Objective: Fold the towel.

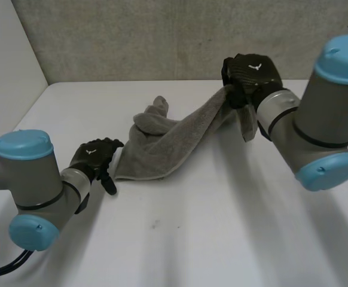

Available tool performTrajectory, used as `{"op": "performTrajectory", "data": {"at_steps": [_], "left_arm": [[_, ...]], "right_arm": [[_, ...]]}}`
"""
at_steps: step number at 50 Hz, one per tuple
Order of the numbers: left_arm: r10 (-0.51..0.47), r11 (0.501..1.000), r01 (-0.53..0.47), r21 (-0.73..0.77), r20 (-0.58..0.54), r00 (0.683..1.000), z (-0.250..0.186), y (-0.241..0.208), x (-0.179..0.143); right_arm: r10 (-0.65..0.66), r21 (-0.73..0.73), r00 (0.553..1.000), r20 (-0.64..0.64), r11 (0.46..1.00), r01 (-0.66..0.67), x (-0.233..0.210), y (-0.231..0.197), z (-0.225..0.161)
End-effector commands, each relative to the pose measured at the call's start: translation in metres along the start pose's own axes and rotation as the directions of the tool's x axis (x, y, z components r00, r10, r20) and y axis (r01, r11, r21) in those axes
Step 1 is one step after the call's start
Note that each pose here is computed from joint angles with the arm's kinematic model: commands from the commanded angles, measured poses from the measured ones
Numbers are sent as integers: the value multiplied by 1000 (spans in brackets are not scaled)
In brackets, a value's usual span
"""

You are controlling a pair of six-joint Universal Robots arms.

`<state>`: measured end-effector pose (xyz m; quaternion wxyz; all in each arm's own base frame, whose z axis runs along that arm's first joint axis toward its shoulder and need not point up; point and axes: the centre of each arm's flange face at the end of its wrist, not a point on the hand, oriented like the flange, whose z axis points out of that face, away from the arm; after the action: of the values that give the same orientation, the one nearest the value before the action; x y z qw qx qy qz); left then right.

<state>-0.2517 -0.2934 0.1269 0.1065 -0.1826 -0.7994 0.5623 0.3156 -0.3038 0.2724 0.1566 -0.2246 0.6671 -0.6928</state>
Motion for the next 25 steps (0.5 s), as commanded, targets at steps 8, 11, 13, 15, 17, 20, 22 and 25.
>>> {"op": "performTrajectory", "data": {"at_steps": [8,11,13,15,17,20,22,25], "left_arm": [[12,999,-11,32,-35,999,6,5,12],[16,999,-14,33,-58,998,4,5,20],[20,999,-17,36,-83,996,2,5,27],[21,999,-17,39,-90,996,2,5,29],[22,999,-18,44,-94,995,2,4,31],[23,999,-18,49,-97,995,5,3,34],[24,998,-19,55,-95,995,7,2,34],[16,998,-10,69,-95,995,13,0,34]], "right_arm": [[3,-33,1000,2,999,-3,0,-22,-32],[5,-27,1000,2,1000,-5,1,-26,-34],[9,-11,1000,0,1000,-9,1,-34,-36],[11,-1,1000,-1,1000,-11,1,-38,-38],[11,12,1000,-2,1000,-11,1,-43,-40],[8,39,1000,-1,999,-8,1,-55,-46],[7,46,1000,-2,999,-7,2,-60,-49],[8,54,1000,-1,999,-8,2,-71,-58]]}}
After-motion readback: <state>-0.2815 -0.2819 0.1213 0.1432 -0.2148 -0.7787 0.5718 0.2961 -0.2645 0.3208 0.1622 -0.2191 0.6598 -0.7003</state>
